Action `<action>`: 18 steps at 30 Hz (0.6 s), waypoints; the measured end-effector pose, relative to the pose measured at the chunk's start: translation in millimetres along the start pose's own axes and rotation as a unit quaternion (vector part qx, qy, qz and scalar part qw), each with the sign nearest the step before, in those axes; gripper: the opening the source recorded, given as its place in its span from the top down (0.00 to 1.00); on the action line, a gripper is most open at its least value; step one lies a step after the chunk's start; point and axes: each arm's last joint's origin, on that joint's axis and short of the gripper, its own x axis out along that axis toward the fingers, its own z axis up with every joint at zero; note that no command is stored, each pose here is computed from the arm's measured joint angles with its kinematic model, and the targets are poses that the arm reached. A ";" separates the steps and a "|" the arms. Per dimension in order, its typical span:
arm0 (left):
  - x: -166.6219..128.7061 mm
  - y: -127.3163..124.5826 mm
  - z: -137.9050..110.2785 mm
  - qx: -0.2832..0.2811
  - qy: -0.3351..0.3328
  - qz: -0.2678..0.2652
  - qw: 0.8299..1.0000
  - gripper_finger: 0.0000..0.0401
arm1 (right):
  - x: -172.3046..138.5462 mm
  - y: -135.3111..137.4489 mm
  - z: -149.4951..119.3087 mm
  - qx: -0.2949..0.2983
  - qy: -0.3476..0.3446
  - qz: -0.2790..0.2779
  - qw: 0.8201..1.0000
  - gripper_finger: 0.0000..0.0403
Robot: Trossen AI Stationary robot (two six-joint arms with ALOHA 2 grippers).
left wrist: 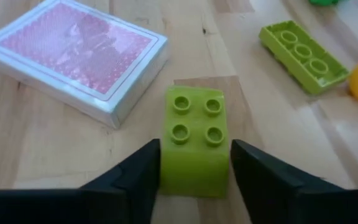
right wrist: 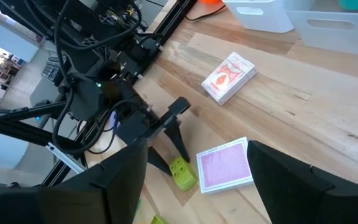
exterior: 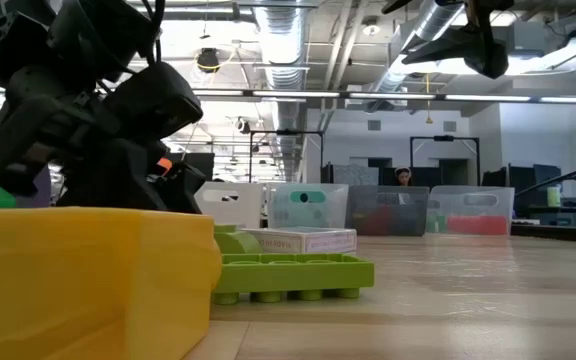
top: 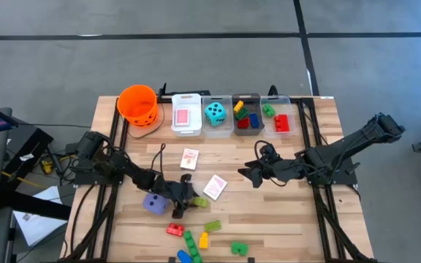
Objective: Pick & Place Toys
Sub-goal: Put the small green game piece into the black bin
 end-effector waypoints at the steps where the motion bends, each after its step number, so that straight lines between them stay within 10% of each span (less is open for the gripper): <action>1: 0.0 0.0 0.0 -0.013 0.000 0.000 1.000 0.58 | 0.0 0.0 0.0 -0.001 0.000 0.000 1.000 0.33; 18: -16.7 -2.2 19.9 -0.143 -0.040 -0.014 0.989 0.66 | -3.0 21.9 12.6 -0.061 -0.065 0.098 0.991 0.33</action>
